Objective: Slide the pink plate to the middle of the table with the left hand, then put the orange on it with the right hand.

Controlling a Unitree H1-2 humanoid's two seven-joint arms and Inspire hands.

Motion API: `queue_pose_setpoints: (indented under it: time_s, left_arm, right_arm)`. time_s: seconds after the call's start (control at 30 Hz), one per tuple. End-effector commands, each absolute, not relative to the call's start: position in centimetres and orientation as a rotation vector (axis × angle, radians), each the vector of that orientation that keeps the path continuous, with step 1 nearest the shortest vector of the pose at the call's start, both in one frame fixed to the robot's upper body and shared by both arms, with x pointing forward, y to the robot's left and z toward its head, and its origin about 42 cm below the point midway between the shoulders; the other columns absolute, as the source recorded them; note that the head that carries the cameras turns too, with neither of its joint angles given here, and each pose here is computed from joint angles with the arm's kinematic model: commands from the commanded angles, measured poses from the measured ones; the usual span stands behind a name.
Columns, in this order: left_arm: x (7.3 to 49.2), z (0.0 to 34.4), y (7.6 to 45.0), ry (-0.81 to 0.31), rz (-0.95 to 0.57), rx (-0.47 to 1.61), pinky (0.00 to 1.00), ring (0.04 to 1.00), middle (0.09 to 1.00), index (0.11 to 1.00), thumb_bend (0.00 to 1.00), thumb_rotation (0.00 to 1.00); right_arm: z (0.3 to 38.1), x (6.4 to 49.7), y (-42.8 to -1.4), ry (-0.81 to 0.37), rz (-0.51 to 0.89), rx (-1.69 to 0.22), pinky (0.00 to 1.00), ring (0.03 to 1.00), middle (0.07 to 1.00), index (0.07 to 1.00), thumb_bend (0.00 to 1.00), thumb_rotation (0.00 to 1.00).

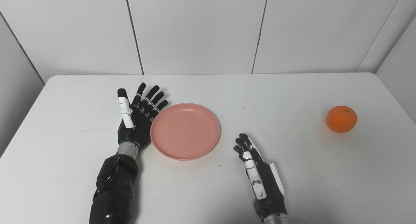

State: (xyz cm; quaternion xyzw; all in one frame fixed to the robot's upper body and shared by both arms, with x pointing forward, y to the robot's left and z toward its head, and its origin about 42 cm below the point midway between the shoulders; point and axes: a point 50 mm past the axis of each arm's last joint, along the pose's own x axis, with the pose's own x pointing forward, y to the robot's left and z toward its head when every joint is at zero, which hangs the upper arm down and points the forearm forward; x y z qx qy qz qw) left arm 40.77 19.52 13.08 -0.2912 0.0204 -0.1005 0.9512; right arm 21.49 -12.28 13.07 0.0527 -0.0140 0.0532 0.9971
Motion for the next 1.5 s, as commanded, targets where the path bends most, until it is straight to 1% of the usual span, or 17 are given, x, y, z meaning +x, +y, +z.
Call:
queue_pose_setpoints:
  time_s: [0.0,0.1,0.23,0.4,0.53,0.7,0.77,0.83,0.87,0.97,1.03,1.13,1.17,1.23,1.3,1.37,1.47]
  left_arm:
    - [39.6,10.5,18.5,0.185,-0.184,-0.616,0.79,0.866,0.865,1.000,0.98,0.90]
    - [39.6,10.7,18.1,0.185,-0.196,-0.622,0.80,0.869,0.870,1.000,0.98,0.90]
    - [39.6,10.9,17.7,0.183,-0.206,-0.630,0.79,0.865,0.873,1.000,0.97,0.90]
    - [39.6,11.0,17.3,0.181,-0.214,-0.631,0.79,0.853,0.872,1.000,0.96,0.91]
    - [39.6,10.9,17.0,0.189,-0.215,-0.642,0.81,0.866,0.890,1.000,0.96,0.90]
    - [39.6,10.6,16.9,0.194,-0.220,-0.639,0.80,0.872,0.884,1.000,0.96,0.90]
    - [39.7,10.4,16.9,0.197,-0.218,-0.637,0.81,0.874,0.884,1.000,0.96,0.89]
    - [39.7,10.2,17.0,0.197,-0.217,-0.636,0.82,0.873,0.881,1.000,0.97,0.89]
    - [39.7,10.2,17.0,0.198,-0.216,-0.637,0.82,0.874,0.883,1.000,0.96,0.90]
    - [39.7,10.0,17.3,0.199,-0.213,-0.630,0.82,0.873,0.881,1.000,0.95,0.90]
    - [39.8,9.9,17.5,0.198,-0.213,-0.627,0.81,0.875,0.880,1.000,0.95,0.91]
    - [39.9,9.9,17.8,0.193,-0.216,-0.624,0.81,0.877,0.877,1.000,0.96,0.91]
    - [40.0,9.9,17.8,0.192,-0.217,-0.625,0.80,0.879,0.878,1.000,0.96,0.91]
    - [40.1,10.0,17.9,0.190,-0.218,-0.628,0.80,0.882,0.877,1.000,0.95,0.91]
    - [40.2,10.0,17.9,0.192,-0.217,-0.633,0.81,0.884,0.878,1.000,0.95,0.91]
    - [40.3,10.1,17.9,0.195,-0.214,-0.638,0.82,0.882,0.879,1.000,0.95,0.91]
    - [40.4,10.0,17.8,0.195,-0.213,-0.633,0.82,0.879,0.873,1.000,0.96,0.91]
  right_arm:
    - [13.9,21.2,-11.4,-0.046,0.091,0.140,0.97,0.908,0.922,0.928,0.80,0.94]
    - [13.9,21.2,-11.3,-0.046,0.090,0.138,0.97,0.909,0.921,0.928,0.79,0.94]
    - [13.9,21.3,-11.3,-0.050,0.089,0.138,0.96,0.908,0.918,0.924,0.78,0.94]
    - [13.8,21.4,-11.2,-0.050,0.092,0.135,0.98,0.913,0.920,0.926,0.79,0.94]
    - [13.6,21.5,-11.3,-0.049,0.091,0.131,0.98,0.913,0.920,0.927,0.79,0.94]
    - [13.5,21.6,-11.4,-0.050,0.083,0.126,0.96,0.908,0.917,0.927,0.79,0.94]
    - [13.6,21.7,-11.7,-0.051,0.070,0.131,0.96,0.904,0.917,0.929,0.79,0.94]
    - [13.7,21.7,-12.1,-0.058,0.049,0.146,0.99,0.906,0.918,0.928,0.80,0.93]
    - [13.7,21.7,-12.3,-0.062,0.039,0.154,1.00,0.918,0.920,0.924,0.79,0.91]
    - [14.2,21.7,-13.4,-0.098,-0.006,0.133,1.00,0.923,0.921,0.924,0.76,0.92]
    - [14.8,21.7,-14.1,-0.132,-0.039,0.117,0.98,0.920,0.919,0.920,0.76,0.91]
    - [15.9,21.8,-14.8,-0.177,-0.072,0.080,0.96,0.915,0.917,0.914,0.78,0.92]
    - [16.2,21.8,-14.9,-0.186,-0.077,0.072,0.97,0.921,0.920,0.914,0.80,0.94]
    - [17.1,22.0,-15.5,-0.208,-0.071,0.051,0.96,0.933,0.936,0.923,0.83,0.96]
    - [17.8,22.1,-16.0,-0.223,-0.061,0.043,0.96,0.943,0.945,0.929,0.83,0.96]
    - [18.4,22.2,-16.6,-0.230,-0.057,0.028,0.99,0.954,0.954,0.936,0.86,0.97]
    - [19.2,22.5,-17.6,-0.240,-0.059,0.005,1.00,0.951,0.954,0.939,0.89,0.99]
